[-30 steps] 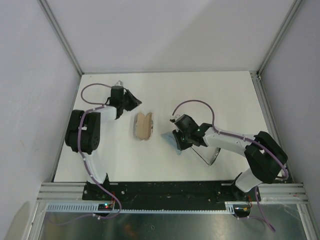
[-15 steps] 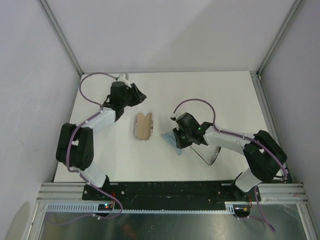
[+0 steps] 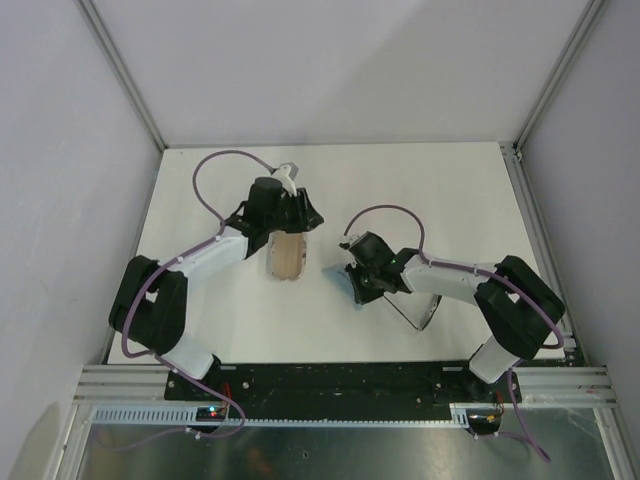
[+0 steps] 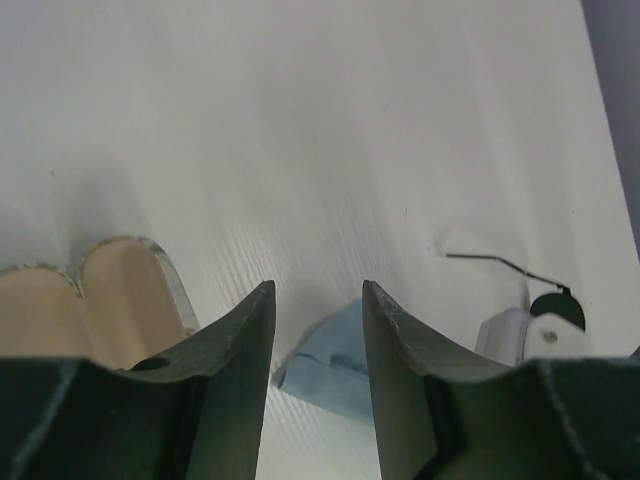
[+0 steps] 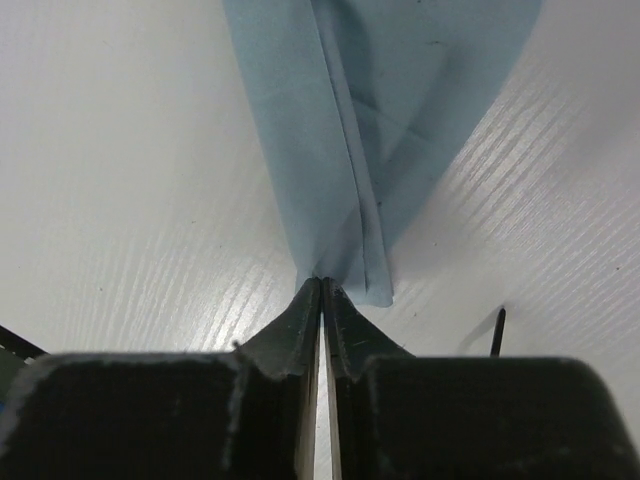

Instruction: Organize the sunglasses

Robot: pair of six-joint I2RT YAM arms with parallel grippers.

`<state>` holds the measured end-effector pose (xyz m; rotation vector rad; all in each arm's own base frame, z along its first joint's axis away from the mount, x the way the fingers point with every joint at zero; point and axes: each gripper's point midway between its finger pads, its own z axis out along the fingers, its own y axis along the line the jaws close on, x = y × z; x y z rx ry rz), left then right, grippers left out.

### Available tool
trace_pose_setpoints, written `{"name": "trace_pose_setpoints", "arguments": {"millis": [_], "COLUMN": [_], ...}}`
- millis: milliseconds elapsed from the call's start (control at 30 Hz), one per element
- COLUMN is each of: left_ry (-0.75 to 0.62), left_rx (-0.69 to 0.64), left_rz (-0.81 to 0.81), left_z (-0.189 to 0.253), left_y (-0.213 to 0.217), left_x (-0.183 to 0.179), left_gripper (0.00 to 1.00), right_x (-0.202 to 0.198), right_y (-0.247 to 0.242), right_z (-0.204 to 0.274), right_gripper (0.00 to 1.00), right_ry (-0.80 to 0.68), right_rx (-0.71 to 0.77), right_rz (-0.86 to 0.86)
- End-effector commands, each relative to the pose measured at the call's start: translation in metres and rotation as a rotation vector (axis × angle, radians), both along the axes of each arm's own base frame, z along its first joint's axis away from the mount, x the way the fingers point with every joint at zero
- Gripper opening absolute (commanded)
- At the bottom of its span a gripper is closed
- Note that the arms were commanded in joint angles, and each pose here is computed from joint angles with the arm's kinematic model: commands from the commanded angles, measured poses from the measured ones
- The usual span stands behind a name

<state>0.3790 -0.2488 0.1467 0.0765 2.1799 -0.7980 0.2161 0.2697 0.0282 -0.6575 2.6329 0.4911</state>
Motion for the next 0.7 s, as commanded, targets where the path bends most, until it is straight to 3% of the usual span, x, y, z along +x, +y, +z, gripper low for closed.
{"name": "trace_pose_setpoints", "arguments": {"millis": [0,433,667], "left_ry": [-0.030,-0.050,-0.021], "left_rx": [0.035,0.065,0.087], "left_rz": [-0.109,-0.365,-0.428], "left_z": [0.005,-0.011,-0.035], "left_y": [-0.015,-0.057,-0.070], "left_x": [-0.028,-0.049,-0.042], "left_gripper": [0.45,0.45,0.44], "right_x": [0.000,0.025,0.045], "right_y": [0.001,-0.031,-0.059], "right_z": [-0.001,0.051,0.039], "right_gripper": [0.03,0.00,0.00], "right_ry": [-0.011,-0.052,-0.006], "right_rx": [0.011,0.143,0.140], "right_rz": [-0.009,-0.068,-0.132]}}
